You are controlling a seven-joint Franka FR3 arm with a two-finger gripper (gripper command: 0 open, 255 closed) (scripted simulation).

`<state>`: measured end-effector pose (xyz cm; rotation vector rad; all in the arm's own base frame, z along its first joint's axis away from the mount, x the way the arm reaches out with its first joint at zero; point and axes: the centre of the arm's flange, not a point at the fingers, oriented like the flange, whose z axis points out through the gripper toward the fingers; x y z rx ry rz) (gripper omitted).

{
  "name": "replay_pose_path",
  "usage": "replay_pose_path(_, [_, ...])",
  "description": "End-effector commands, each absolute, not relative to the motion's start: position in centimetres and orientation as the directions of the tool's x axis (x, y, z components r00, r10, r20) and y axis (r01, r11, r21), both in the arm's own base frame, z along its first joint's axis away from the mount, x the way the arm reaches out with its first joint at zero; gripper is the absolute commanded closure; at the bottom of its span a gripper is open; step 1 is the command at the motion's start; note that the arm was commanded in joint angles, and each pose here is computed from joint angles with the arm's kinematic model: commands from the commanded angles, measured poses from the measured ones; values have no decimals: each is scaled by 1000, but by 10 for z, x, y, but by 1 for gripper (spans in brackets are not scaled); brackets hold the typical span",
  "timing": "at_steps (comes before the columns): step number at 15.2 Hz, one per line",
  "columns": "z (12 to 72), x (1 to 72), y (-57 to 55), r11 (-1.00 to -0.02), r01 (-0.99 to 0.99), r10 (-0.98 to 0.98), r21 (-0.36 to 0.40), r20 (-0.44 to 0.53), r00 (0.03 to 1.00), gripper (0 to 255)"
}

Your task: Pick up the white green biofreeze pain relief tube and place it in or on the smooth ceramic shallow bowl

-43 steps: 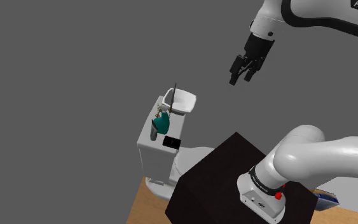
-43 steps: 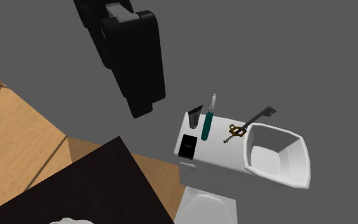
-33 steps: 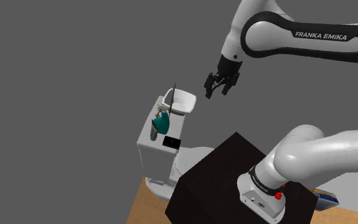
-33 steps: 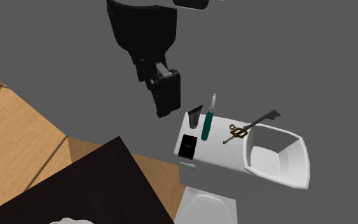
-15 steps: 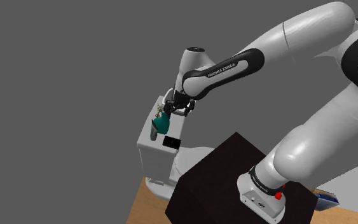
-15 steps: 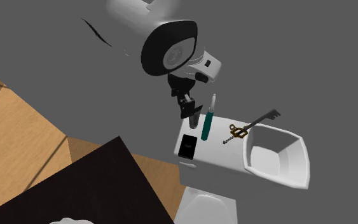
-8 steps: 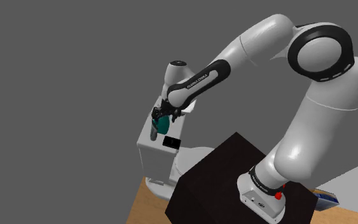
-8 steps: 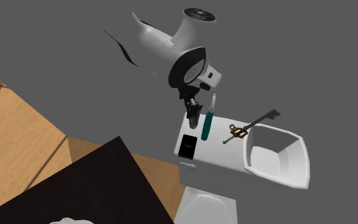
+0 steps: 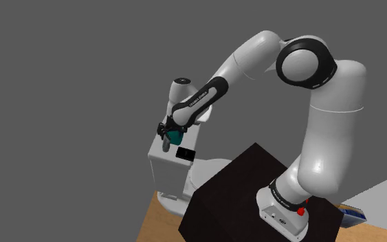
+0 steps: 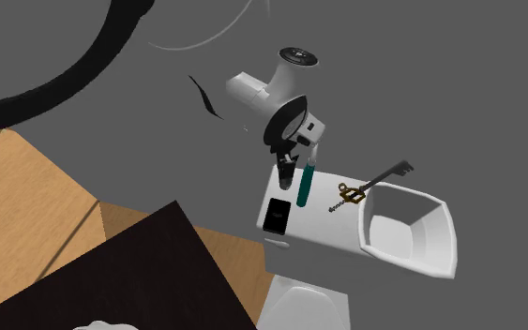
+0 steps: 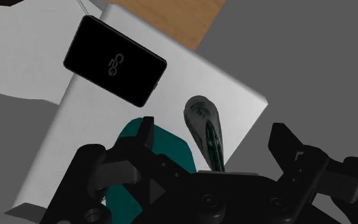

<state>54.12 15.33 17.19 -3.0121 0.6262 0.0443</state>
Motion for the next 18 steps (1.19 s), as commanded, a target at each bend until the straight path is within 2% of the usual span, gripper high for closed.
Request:
replay_pose_path(1, [161,542,155,-915,-399,-398,-58,-41,917,0])
replay_pose_path(11, [147,542,156,-915,-399,-398,-58,-41,917,0])
replay_pose_path(12, [147,542,156,-915,-399,-398,-58,-41,917,255])
replay_pose_path(18, [147,542,156,-915,-399,-398,-58,-41,917,255])
